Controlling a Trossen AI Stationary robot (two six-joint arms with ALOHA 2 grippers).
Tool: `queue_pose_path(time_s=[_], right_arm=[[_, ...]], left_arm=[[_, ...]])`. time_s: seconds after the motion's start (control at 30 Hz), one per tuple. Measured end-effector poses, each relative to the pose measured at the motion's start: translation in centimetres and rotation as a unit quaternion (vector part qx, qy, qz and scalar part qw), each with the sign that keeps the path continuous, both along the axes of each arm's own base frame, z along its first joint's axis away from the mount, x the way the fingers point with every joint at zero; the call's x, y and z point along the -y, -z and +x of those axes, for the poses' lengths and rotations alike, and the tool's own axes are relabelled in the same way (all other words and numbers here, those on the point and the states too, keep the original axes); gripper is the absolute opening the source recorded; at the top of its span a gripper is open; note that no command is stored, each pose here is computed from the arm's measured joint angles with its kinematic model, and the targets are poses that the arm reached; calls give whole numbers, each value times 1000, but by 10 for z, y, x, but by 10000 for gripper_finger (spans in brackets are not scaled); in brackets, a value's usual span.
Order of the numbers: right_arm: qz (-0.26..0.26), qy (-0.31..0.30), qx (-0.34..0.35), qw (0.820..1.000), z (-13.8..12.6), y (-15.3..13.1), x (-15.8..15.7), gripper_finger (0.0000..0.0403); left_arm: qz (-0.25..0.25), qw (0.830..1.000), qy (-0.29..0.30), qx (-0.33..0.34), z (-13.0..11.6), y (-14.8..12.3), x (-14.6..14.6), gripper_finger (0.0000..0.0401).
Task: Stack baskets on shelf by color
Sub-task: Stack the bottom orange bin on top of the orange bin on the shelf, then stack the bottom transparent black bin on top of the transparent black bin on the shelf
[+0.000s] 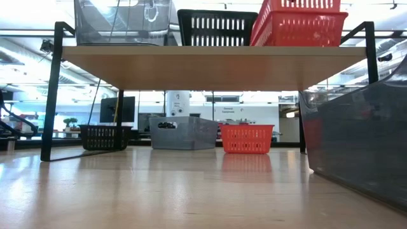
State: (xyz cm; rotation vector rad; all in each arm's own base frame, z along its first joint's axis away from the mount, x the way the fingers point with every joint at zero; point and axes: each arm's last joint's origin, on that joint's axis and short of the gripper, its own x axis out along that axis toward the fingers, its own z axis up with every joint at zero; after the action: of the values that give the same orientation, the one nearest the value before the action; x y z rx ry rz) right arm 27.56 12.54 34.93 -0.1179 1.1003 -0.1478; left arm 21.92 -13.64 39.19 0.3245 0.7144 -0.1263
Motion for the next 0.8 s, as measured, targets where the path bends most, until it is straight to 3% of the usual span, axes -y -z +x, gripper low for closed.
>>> queue_pose_path(time_s=[0.63,0.8], right_arm=[[36,-22,18,999,5,-2,-6,122],[84,-25,25,996,4,-3,-16,124]], left_arm=[[-5,1000,-5,-1,0,0,0,133],[-12,1000,-11,-2,0,0,0,133]])
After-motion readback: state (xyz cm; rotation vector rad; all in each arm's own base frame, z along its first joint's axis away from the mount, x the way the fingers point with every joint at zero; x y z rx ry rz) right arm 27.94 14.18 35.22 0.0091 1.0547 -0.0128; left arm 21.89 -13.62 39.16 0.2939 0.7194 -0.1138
